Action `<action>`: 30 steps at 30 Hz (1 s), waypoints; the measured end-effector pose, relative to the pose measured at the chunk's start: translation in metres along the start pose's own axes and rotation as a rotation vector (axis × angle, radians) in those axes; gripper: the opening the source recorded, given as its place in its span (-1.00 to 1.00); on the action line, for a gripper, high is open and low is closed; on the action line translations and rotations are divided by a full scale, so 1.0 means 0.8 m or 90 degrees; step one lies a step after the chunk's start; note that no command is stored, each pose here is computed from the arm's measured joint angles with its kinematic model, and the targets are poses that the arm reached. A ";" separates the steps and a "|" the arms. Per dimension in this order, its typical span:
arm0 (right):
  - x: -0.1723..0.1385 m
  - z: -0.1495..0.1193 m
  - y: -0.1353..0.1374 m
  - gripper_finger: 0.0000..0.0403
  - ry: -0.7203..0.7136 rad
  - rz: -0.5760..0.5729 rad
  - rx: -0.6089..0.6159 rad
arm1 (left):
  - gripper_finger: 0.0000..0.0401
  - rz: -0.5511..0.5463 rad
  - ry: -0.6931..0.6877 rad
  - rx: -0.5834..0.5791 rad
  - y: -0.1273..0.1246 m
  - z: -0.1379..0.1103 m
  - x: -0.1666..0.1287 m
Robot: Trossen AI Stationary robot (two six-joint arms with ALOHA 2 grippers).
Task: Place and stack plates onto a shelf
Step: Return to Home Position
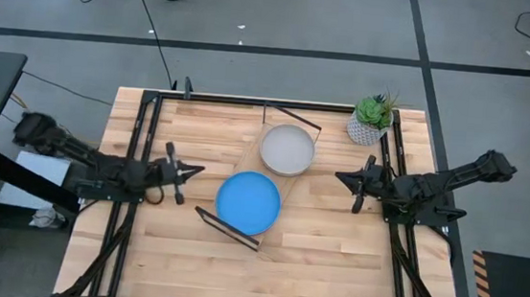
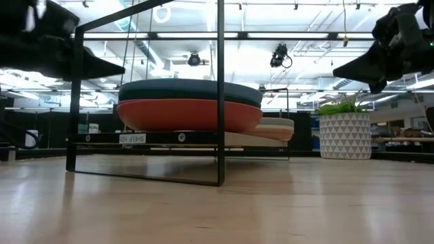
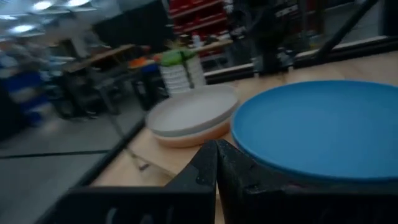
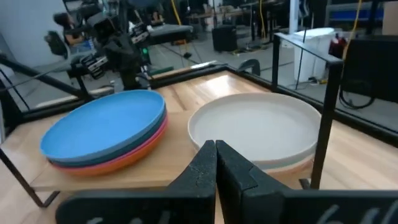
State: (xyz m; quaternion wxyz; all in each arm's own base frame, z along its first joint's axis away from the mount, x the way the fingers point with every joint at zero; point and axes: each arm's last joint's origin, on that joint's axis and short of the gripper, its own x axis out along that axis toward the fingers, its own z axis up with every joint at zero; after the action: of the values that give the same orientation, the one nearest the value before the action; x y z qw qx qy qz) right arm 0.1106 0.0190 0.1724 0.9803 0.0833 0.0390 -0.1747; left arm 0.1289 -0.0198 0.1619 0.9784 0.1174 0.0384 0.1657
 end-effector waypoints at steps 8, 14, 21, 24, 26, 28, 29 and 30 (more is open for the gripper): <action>-0.004 -0.016 -0.006 -0.97 -0.016 0.036 -0.059 | -0.97 0.012 -0.008 0.050 -0.020 0.007 -0.027; -0.009 -0.013 -0.007 -0.97 -0.032 0.065 -0.061 | -0.98 -0.059 0.017 0.037 -0.022 -0.003 -0.030; -0.013 -0.002 -0.011 -0.96 -0.090 0.010 0.014 | -0.98 -0.129 0.023 0.025 -0.021 -0.006 -0.035; -0.014 0.002 -0.011 -0.92 -0.108 0.014 0.035 | -0.98 -0.152 0.028 0.032 -0.019 -0.009 -0.038; -0.014 0.004 -0.011 -0.90 -0.115 0.017 0.041 | -0.98 -0.175 0.018 0.027 -0.017 -0.008 -0.040; -0.014 0.004 -0.011 -0.89 -0.115 0.017 0.041 | -0.98 -0.204 -0.011 0.018 -0.016 -0.003 -0.043; -0.014 0.004 -0.011 -0.89 -0.115 0.017 0.041 | -0.98 -0.210 -0.025 0.011 -0.015 -0.001 -0.044; -0.014 0.004 -0.011 -0.89 -0.115 0.017 0.041 | -0.96 -0.212 -0.033 0.008 -0.014 0.001 -0.044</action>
State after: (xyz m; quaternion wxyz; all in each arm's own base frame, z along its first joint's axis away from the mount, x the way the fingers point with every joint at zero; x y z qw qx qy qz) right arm 0.0975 0.0143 0.1754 0.9789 0.0994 -0.0560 -0.1695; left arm 0.0990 -0.0420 0.1609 0.9923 0.1195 0.0329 -0.0018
